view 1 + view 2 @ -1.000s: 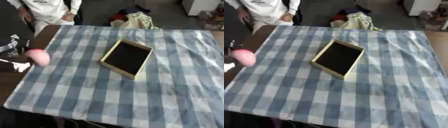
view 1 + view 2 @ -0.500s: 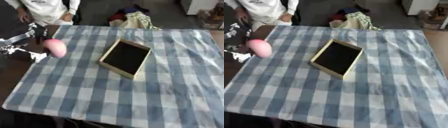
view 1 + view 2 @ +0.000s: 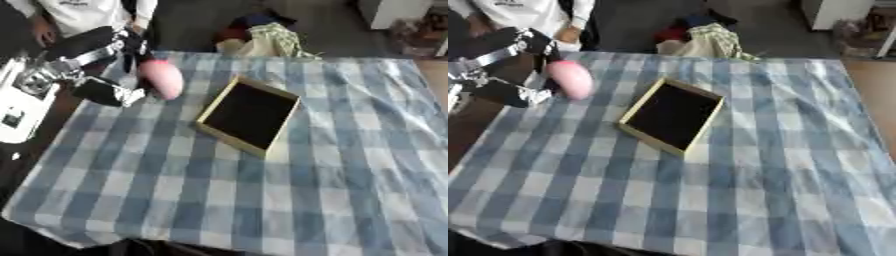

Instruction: Pick up objects on the table and place them in the box.

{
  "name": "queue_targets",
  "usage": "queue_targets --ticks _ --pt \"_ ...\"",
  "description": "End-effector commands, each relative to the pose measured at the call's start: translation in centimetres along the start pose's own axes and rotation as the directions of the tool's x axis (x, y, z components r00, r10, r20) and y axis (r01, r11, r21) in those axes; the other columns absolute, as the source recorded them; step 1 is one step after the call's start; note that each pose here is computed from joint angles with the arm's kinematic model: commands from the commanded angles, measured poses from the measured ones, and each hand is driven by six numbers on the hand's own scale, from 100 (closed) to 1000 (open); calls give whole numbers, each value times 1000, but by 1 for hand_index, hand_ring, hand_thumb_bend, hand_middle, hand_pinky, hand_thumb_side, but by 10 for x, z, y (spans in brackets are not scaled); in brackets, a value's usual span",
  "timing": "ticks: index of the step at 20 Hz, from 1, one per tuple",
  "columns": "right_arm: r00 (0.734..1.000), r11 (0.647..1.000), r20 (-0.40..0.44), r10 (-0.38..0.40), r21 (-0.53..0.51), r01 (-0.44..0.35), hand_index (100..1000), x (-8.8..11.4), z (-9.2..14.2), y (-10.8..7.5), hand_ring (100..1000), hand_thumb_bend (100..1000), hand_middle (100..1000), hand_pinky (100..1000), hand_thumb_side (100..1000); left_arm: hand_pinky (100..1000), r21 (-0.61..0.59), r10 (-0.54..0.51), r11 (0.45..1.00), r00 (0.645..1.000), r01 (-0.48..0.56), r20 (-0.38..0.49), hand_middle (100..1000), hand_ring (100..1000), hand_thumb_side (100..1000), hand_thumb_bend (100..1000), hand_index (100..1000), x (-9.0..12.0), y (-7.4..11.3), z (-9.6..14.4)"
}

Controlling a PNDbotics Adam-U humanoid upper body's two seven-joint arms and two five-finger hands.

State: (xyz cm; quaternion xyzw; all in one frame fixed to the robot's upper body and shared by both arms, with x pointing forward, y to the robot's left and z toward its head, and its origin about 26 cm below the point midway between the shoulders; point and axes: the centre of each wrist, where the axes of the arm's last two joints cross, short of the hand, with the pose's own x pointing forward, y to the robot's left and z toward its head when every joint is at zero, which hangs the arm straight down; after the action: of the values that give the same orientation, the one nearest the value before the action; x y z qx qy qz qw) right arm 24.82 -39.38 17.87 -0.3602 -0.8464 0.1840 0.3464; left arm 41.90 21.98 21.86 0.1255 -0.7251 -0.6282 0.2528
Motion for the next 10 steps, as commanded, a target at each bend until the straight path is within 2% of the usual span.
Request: queue_targets --ticks 1,10 --pt "999 1000 41 1 -3 -1 723 7 -8 -4 567 100 671 768 917 423 21 -14 1000 1000 14 24 482 520 195 100 622 5 6 -19" --pt "998 1000 51 -22 -7 22 723 8 -10 -2 565 100 669 767 919 423 26 -51 998 997 50 61 482 521 154 100 622 21 -5 -73"
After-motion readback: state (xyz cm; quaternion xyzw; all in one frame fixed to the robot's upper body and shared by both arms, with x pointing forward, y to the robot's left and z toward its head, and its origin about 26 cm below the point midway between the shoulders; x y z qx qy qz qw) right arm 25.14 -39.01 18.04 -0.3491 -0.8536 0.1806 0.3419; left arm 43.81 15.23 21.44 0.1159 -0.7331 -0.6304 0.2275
